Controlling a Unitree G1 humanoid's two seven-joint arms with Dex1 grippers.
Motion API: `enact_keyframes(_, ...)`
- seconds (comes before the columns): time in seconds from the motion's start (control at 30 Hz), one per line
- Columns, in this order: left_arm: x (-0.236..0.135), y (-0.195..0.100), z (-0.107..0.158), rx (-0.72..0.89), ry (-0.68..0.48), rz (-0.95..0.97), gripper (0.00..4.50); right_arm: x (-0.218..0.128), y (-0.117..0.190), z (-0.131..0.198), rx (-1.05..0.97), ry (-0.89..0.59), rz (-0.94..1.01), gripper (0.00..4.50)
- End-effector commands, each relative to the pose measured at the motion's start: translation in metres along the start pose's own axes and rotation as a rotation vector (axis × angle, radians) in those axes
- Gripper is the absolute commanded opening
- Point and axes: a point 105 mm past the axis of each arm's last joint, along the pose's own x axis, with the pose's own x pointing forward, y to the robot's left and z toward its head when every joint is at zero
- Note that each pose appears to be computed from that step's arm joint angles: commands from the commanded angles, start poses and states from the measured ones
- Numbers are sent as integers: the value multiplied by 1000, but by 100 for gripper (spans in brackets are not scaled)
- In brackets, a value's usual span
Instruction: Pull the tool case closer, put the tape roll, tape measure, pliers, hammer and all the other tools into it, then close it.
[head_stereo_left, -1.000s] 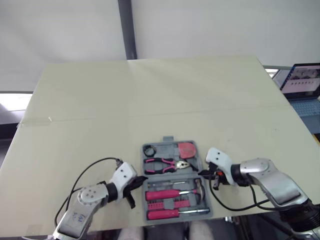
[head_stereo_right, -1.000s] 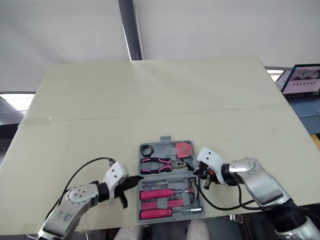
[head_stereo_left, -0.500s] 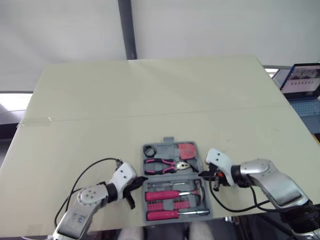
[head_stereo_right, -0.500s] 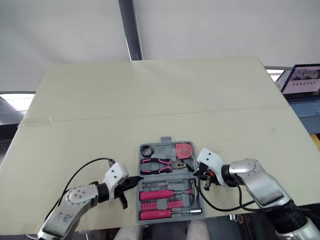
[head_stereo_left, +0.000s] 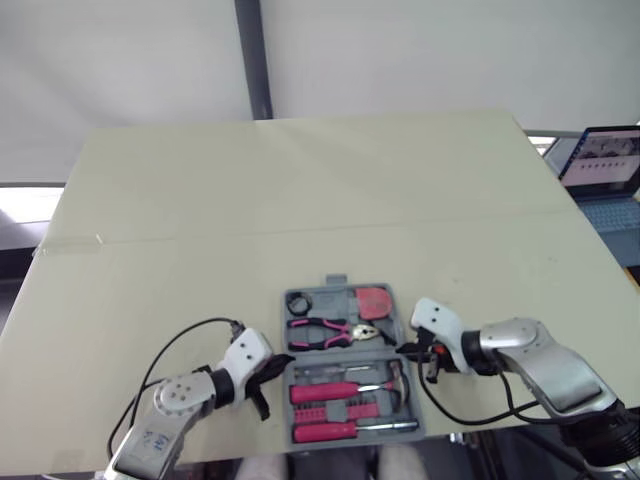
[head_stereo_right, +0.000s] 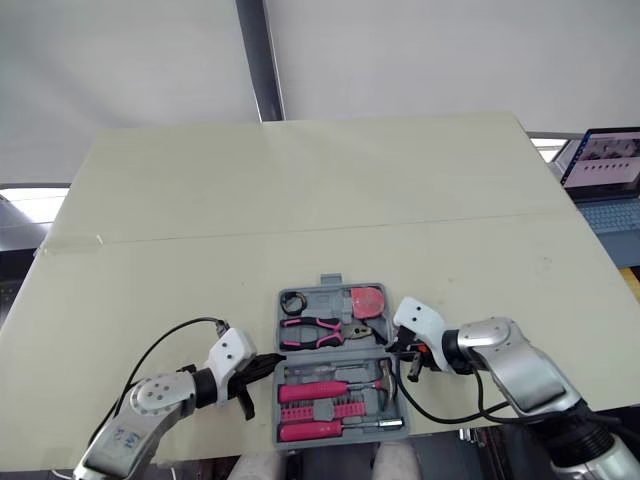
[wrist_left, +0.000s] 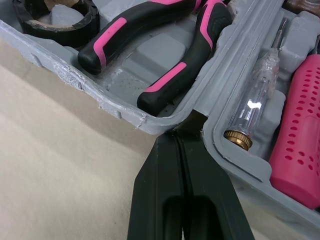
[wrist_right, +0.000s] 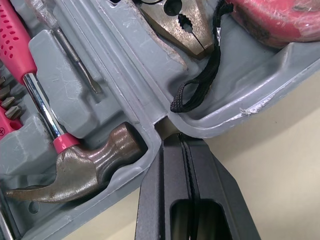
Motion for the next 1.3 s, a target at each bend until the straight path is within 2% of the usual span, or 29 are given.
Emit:
enact_keyframes(0.03,-19,24,-10,8,46,86,5,-12,-5,-3,4,-9,-3,0)
enact_keyframes(0.13,-33,35,6,15,-24,98,5,-25,-13,-2,7,-22,-38,0)
enact_keyframes(0.23,-48,26,35,9,-178,-10,5,-42,-19,-1,16,-44,-62,0)
enact_keyframes(0.3,-58,16,50,30,-237,-78,5,-53,-25,2,31,-76,-82,0)
enact_keyframes(0.4,-65,-7,58,58,-259,-205,5,-64,-32,12,65,-141,-102,0)
enact_keyframes(0.6,-59,-57,57,106,-260,-404,5,-74,-48,35,163,-273,-99,0)
enact_keyframes(0.63,-56,-63,52,121,-248,-423,0,-75,-48,39,181,-295,-83,40)
enact_keyframes(0.7,-50,-69,44,144,-227,-438,0,-75,-48,43,206,-315,-48,78)
enact_keyframes(0.77,-43,-72,38,162,-223,-432,0,-75,-48,45,252,-329,-12,171)
enact_keyframes(0.8,-39,-72,35,171,-221,-424,0,-75,-49,47,287,-346,4,238)
enact_keyframes(0.83,-36,-73,32,177,-221,-420,0,-75,-51,49,318,-363,18,271)
enact_keyframes(0.9,-29,-74,26,189,-217,-408,0,-77,-54,53,381,-399,47,371)
enact_keyframes(0.93,-25,-74,23,195,-216,-402,0,-77,-55,55,406,-411,60,435)
enact_keyframes(1.13,-7,-74,7,233,-178,-376,0,-73,-67,59,575,-463,141,444)
enact_keyframes(1.3,-3,-74,5,217,-176,-377,0,-65,-70,57,662,-460,201,444)
